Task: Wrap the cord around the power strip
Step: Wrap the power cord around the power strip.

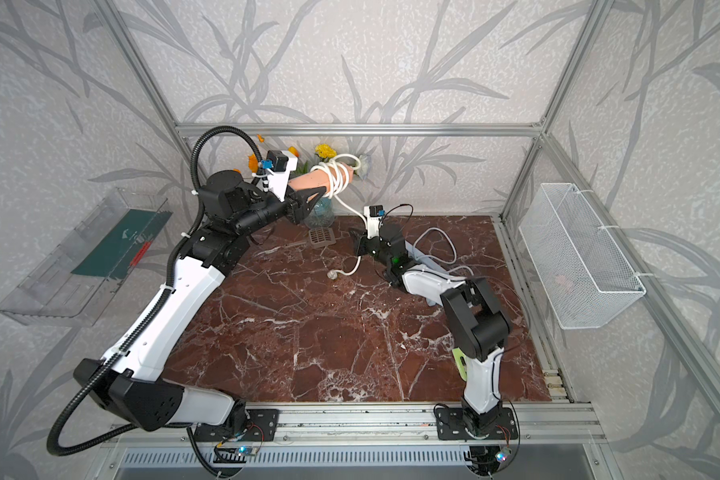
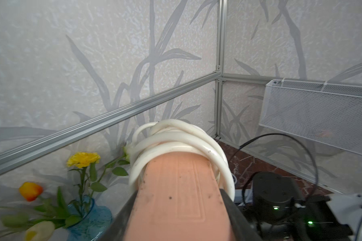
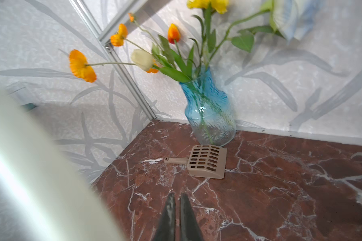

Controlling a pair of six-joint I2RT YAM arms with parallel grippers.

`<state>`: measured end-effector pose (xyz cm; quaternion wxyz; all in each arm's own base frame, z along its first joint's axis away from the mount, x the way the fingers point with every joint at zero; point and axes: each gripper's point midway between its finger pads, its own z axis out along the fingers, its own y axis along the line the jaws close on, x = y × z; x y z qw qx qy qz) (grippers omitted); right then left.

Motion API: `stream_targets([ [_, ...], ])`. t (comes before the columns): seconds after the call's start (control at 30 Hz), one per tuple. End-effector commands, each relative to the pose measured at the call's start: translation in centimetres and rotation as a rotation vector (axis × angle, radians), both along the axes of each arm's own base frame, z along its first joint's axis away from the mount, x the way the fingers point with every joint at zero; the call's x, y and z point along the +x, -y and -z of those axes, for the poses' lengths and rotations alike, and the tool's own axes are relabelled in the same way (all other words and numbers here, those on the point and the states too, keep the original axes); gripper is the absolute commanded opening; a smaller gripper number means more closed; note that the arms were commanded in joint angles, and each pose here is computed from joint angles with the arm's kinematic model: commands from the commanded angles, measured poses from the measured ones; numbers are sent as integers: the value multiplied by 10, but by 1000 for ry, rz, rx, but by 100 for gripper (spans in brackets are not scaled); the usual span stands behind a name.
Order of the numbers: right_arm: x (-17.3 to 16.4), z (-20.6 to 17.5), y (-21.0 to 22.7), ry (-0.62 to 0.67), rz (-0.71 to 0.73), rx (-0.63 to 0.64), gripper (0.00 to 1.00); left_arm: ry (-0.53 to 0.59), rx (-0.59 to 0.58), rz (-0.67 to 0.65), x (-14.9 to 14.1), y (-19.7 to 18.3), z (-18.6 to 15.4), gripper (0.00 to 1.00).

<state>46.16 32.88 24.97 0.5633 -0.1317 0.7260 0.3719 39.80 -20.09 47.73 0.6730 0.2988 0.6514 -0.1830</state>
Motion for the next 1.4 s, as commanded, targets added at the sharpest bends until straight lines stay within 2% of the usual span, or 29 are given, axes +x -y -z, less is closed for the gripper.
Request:
stream_targets([
  [0.0, -37, -34, 3, 145, -16, -161, 0, 125, 233, -248, 16, -46, -12, 0],
  [0.17, -102, -79, 7, 429, -91, -465, 0, -56, 536, -370, 40, -84, 60, 0],
  [0.23, -122, -108, 12, 552, -112, -541, 0, -142, 614, -351, 41, -88, 88, 0],
  [0.3, -131, -143, 21, 652, -86, -591, 0, -205, 631, -275, 36, -81, 112, 0],
  [0.4, -129, -197, 31, 781, -2, -652, 0, -284, 570, -56, 10, -49, 132, 0],
  [0.53, -108, -247, 38, 883, 62, -691, 0, -317, 487, 204, -28, -16, 143, 0],
  [0.63, -82, -262, 40, 882, 32, -707, 0, -327, 403, 374, -58, 5, 140, 0],
  [0.77, -41, -260, 35, 894, -10, -843, 0, -339, 265, 602, -103, 33, 120, 0],
  [0.83, -19, -251, 31, 886, -36, -870, 2, -325, 194, 708, -123, 42, 103, 0],
  [0.97, -6, -246, 32, 849, -122, -746, 13, -243, 27, 870, -149, 51, 57, 0],
  [1.03, -4, -239, 32, 821, -180, -697, 21, -213, -46, 918, -153, 53, 38, 0],
  [1.1, -1, -233, 33, 786, -219, -653, 25, -176, -72, 936, -158, 53, 25, 0],
  [1.27, 20, -226, 49, 610, -322, -281, 30, -112, -75, 914, -162, 57, 9, 0],
  [1.37, 34, -219, 54, 553, -354, -106, 36, -81, -92, 881, -155, 62, 2, 0],
])
